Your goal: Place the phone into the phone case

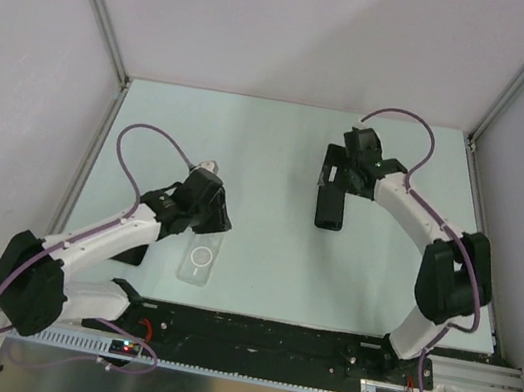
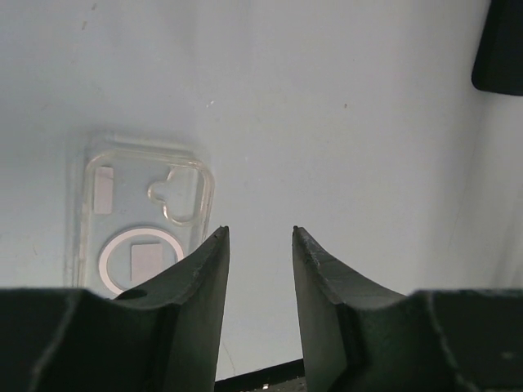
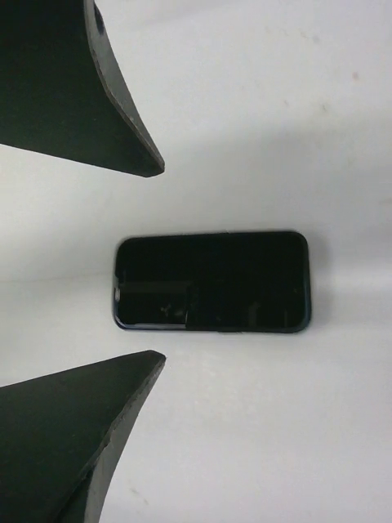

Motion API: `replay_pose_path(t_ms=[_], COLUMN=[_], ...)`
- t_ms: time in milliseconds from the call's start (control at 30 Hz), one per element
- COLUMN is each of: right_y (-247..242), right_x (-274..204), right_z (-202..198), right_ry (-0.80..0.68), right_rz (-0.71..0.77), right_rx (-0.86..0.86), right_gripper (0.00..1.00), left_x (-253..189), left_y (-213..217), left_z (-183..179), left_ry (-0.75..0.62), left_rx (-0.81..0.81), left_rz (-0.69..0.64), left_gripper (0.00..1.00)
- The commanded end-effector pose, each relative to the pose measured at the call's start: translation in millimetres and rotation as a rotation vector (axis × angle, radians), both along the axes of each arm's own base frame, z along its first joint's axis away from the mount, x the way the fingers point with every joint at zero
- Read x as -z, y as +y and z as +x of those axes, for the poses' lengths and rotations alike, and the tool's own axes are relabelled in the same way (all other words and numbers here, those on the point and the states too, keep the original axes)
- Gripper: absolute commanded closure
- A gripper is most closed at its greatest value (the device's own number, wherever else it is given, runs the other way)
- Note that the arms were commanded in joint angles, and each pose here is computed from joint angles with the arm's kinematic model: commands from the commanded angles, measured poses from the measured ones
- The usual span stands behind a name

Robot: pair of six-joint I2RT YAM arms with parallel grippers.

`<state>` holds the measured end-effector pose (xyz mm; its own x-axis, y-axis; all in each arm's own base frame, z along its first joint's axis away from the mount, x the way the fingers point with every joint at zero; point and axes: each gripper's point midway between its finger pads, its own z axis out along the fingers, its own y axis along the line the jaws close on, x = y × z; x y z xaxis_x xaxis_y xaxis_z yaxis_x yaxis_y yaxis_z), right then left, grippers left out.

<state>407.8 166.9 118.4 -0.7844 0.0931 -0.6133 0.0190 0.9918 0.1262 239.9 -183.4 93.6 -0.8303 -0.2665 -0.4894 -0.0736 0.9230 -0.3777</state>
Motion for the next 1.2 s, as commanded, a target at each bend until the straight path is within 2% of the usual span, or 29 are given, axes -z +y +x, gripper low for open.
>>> replay_pose_path(t_ms=[0, 233, 500, 1067, 1167], right_y=[35.0, 115.0, 200.9, 282.6, 287.9], right_x=[-9.2, 7.8, 29.0, 55.9, 62.6], right_z=[-38.4, -114.3, -169.3, -203.9, -206.4], right_ry=[0.017, 0.079, 0.129, 0.104, 0.112], right_rz=[0.109, 0.212, 0.295, 0.150, 0.105], right_rx=[-0.026, -0.155, -0.268, -0.299, -0.302], right_gripper=[0.09, 0.21, 0.39, 0.41, 0.46], left_x=[-4.9, 11.4, 15.2, 0.1, -2.8], left_y=[23.3, 72.5, 113.5, 131.3, 136.4], left_z=[5.1, -1.9, -7.8, -2.4, -2.1], left_ry=[-0.042, -0.034, -0.041, -0.073, -0.084], left_rx=[-0.127, -0.335, -0.507, -0.528, -0.548], left_rz=[-0.004, -0.018, -0.053, -0.060, -0.062], left_gripper=[0.58, 0.57, 0.54, 0.53, 0.53])
